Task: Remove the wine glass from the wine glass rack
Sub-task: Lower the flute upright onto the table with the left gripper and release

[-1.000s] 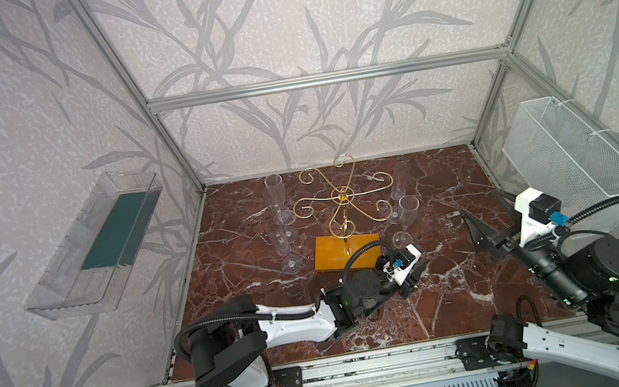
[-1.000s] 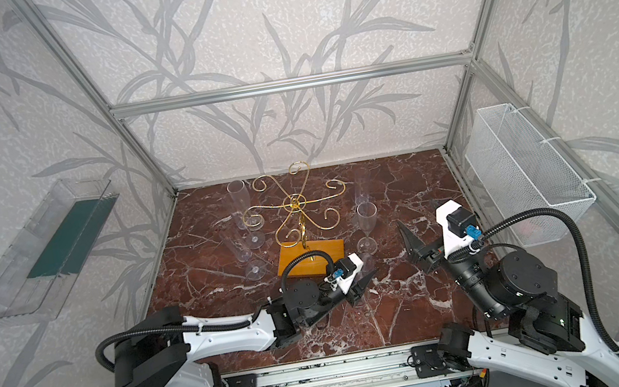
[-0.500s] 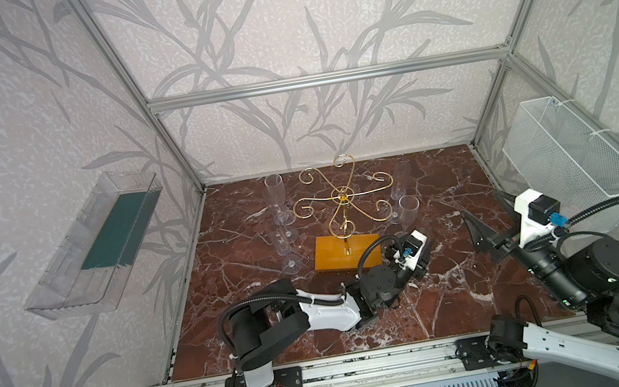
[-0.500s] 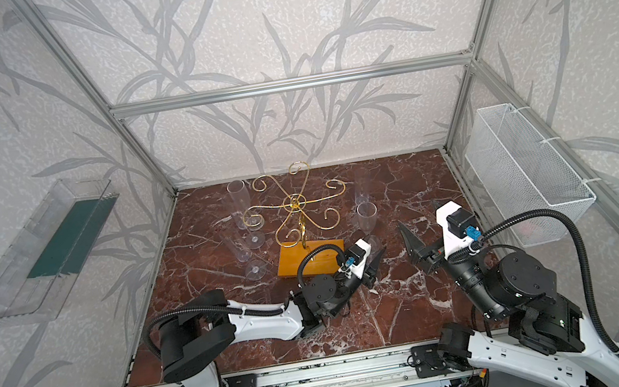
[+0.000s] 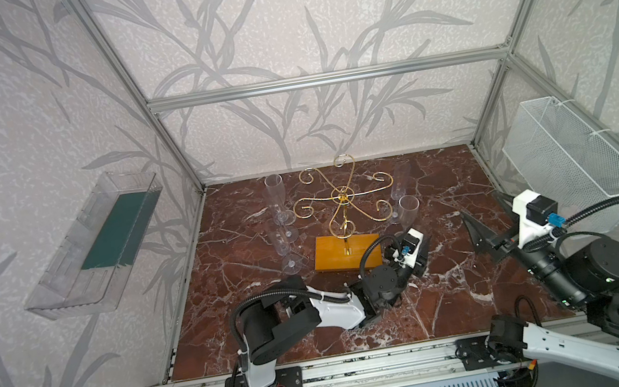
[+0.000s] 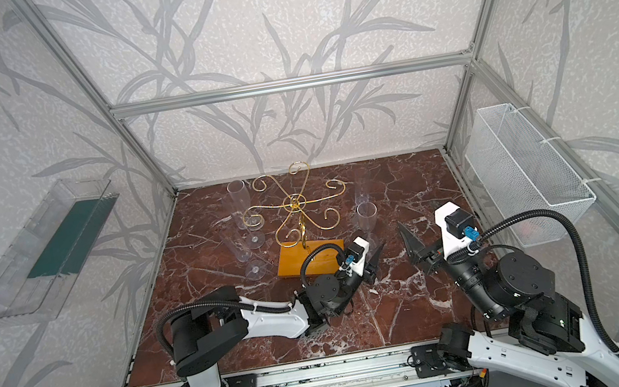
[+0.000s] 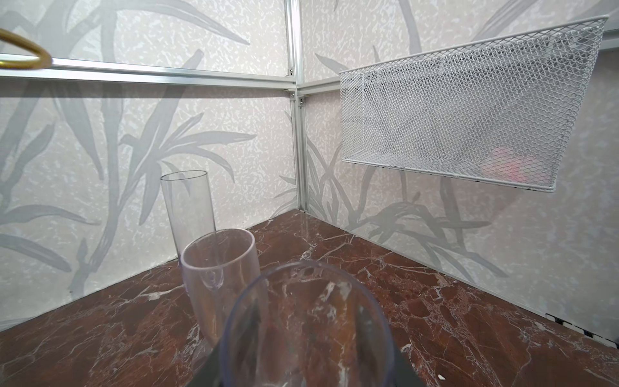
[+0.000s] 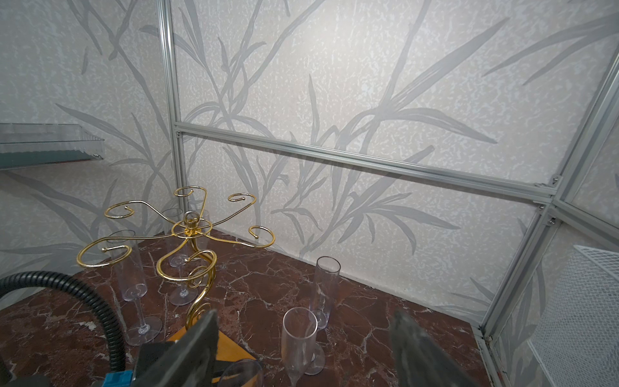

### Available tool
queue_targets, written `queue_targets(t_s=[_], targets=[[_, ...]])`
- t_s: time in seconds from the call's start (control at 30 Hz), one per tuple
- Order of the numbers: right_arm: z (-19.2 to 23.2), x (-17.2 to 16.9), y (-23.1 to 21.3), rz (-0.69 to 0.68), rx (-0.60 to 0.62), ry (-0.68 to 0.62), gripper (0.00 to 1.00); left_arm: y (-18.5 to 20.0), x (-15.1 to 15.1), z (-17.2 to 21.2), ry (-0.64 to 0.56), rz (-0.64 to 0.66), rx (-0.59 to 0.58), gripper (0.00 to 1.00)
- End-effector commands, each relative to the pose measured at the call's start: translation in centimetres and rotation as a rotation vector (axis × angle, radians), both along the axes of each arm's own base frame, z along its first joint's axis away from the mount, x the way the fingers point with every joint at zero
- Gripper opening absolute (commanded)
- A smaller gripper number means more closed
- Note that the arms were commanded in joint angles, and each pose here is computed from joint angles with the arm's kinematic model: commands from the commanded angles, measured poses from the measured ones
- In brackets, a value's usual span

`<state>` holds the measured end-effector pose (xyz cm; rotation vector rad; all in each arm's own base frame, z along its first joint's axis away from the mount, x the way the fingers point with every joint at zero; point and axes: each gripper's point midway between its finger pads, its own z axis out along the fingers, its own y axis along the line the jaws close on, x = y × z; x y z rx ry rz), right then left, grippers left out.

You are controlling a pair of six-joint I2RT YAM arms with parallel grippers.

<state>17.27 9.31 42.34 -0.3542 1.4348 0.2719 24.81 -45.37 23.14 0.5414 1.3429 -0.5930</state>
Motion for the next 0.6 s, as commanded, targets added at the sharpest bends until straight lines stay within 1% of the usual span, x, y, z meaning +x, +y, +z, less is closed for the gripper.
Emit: queue_targets(t_s=[0.0,0.1,0.23,0.37,0.57], targets=[[-0.13,0.07,-0.31,-0.015,0.016,0.006,0.79,-0.15,0.54,1.18,0.005,0.018,-0.051,0.46],[-0.13,0.06,-0.32,-0.015,0.017,0.006,0.79,-0.19,0.58,1.09,0.007,0.019,-0.046,0.52],[-0.17,0.06,-0.33,-0.015,0.014,0.008,0.79,-0.3,0.61,1.03,0.006,0.019,-0.04,0.56],[-0.21,0.05,-0.39,-0.017,0.014,0.009,0.79,-0.28,0.57,1.08,0.007,0.018,-0.04,0.65],[-0.19,0.0,-0.48,-0.017,0.017,0.01,0.79,-0.21,0.28,1.46,0.004,0.011,-0.037,0.71]])
